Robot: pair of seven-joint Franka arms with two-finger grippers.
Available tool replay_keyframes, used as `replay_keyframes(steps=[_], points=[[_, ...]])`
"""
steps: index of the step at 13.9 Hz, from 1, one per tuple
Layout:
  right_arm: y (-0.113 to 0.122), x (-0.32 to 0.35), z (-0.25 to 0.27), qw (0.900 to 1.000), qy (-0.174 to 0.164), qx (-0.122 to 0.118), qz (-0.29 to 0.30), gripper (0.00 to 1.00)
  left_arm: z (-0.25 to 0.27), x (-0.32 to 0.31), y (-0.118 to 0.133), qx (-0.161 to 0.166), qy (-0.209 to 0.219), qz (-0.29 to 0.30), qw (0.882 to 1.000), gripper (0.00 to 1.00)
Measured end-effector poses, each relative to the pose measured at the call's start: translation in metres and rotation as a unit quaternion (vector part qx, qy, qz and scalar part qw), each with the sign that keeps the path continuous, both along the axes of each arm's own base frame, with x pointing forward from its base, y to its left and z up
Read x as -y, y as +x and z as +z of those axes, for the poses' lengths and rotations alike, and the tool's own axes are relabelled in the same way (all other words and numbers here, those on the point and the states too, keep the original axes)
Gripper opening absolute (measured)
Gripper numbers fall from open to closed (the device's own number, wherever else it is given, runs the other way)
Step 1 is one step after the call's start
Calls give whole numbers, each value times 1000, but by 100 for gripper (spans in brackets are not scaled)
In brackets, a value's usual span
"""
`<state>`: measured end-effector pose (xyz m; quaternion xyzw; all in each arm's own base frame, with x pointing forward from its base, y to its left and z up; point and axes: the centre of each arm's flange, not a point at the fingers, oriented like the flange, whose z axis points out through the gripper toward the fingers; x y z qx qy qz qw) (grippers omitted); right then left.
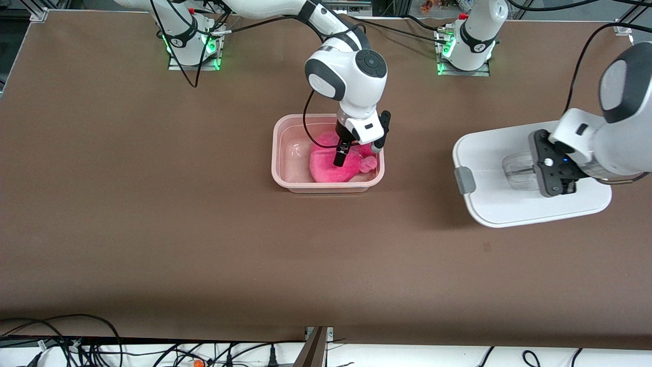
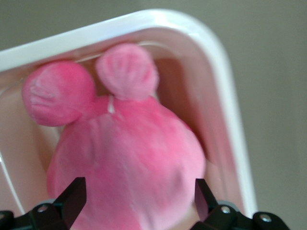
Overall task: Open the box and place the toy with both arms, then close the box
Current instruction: 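Open the right gripper to release the toy inside the box, then carry the lid onto the box with the left gripper while the right gripper withdraws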
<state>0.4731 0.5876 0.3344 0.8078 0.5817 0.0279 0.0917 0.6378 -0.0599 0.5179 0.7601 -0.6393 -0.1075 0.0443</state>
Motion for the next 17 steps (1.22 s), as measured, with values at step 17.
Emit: replay_keyframes(steps=[17], points=[[81, 428, 245, 890, 110, -84, -435, 100, -90, 309, -63, -29, -61, -6, 998, 7]])
